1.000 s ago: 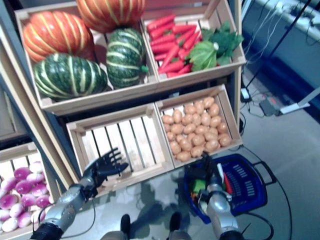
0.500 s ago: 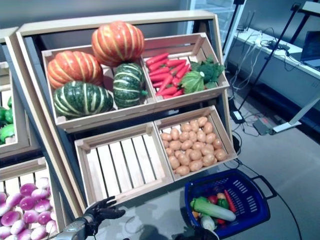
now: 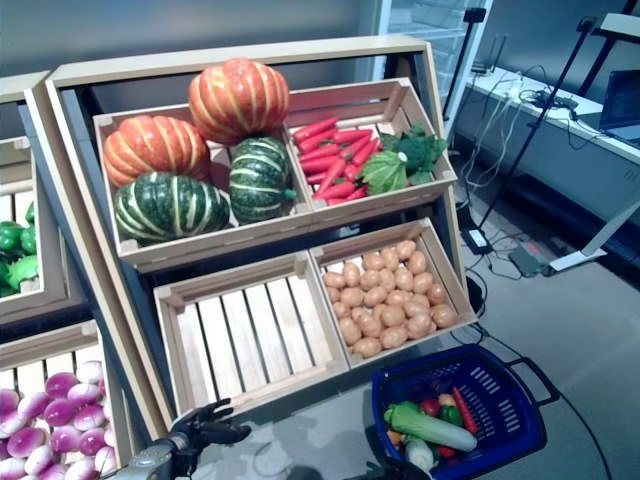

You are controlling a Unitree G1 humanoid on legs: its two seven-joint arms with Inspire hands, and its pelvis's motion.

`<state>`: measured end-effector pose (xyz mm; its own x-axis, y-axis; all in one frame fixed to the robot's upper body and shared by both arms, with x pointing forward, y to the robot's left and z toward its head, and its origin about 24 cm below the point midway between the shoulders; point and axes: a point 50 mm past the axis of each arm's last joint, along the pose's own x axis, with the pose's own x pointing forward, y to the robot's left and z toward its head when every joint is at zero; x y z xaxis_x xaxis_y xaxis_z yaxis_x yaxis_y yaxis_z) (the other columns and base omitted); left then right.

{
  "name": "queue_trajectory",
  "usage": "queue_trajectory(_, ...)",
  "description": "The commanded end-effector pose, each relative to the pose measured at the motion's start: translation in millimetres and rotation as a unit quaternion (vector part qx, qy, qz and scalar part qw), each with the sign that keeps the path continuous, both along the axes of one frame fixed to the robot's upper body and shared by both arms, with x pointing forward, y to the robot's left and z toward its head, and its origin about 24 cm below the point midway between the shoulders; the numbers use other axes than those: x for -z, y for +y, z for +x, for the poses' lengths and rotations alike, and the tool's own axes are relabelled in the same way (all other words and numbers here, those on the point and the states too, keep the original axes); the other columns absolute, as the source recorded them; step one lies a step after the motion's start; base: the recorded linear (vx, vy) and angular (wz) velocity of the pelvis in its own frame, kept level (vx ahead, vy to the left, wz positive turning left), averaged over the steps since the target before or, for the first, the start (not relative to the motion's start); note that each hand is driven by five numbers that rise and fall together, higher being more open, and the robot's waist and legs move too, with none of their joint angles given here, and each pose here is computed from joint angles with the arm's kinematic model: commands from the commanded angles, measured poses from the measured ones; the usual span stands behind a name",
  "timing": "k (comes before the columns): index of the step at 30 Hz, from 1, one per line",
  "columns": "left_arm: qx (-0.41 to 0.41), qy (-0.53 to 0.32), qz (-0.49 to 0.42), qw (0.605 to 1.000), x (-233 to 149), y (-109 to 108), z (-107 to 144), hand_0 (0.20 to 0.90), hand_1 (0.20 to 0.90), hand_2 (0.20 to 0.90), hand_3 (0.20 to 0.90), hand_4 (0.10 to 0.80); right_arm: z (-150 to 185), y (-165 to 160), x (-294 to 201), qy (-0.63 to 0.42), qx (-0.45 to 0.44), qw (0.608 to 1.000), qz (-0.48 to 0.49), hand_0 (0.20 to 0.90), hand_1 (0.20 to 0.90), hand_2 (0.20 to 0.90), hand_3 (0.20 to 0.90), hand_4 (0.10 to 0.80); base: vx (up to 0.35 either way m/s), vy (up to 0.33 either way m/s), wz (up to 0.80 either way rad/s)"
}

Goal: Put vegetables into the basket

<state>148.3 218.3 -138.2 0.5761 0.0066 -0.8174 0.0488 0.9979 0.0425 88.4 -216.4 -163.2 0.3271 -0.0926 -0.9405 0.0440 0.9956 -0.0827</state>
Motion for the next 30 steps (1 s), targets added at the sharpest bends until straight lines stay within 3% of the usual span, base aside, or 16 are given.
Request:
queue_trajectory(1,-0.026,-0.138,0.07,0.988,-28,8,44,0.9,0.9,0.9,0.9,0.8,36,9,-9,-0.053,-0.029,0.998,0.005,0.9,0.9,0.9,0.9,0.8,0.051,0.015,0.01)
queue_trajectory(5,-0.046,-0.288,0.045,0.956,-76,6,83,0.9,0.9,0.9,0.9,0.8,34,6,-10,-0.054,-0.016,0.998,0.008,0.9,0.9,0.9,0.9,0.8,0.01,0.003,0.0)
queue_trajectory(8,0.022,-0.357,0.045,0.933,-100,-2,92,0.9,0.9,0.9,0.9,0.8,31,5,-9,-0.052,-0.012,0.999,0.009,0.9,0.9,0.9,0.9,0.8,-0.017,-0.005,0.05)
queue_trajectory(12,0.089,-0.405,0.034,0.909,-120,-6,97,0.9,0.9,0.9,0.9,0.8,25,2,-8,-0.049,-0.014,0.999,0.005,0.9,0.9,0.9,0.9,0.8,0.003,0.003,0.02)
queue_trajectory(16,0.21,-0.429,0.008,0.879,-138,-24,102,0.9,0.9,0.9,0.9,0.8,26,-1,-9,-0.05,-0.021,0.999,0.001,0.9,0.9,0.9,0.9,0.8,0.0,0.0,0.0)
queue_trajectory(18,0.293,-0.411,-0.02,0.863,-142,-38,101,0.9,0.9,0.9,0.9,0.8,27,-3,-10,-0.051,-0.029,0.998,-0.002,0.9,0.9,0.9,0.9,0.8,0.0,0.0,0.0)
queue_trajectory(22,0.383,-0.324,-0.043,0.864,-127,-50,97,0.9,0.9,0.9,0.9,0.8,27,-7,-10,-0.045,-0.049,0.998,-0.007,0.9,0.9,0.9,0.9,0.8,0.008,0.011,-0.02)
queue_trajectory(26,0.398,-0.231,-0.03,0.887,-101,-48,89,0.9,0.9,0.9,0.9,0.8,29,-7,-10,-0.039,-0.059,0.997,-0.007,0.9,0.9,0.9,0.9,0.8,0.011,0.002,-0.03)
queue_trajectory(30,0.348,-0.142,-0.012,0.927,-63,-36,73,0.9,0.9,0.9,0.9,0.8,30,-3,-9,-0.036,-0.066,0.997,-0.003,0.9,0.9,0.9,0.9,0.8,0.009,-0.011,-0.02)
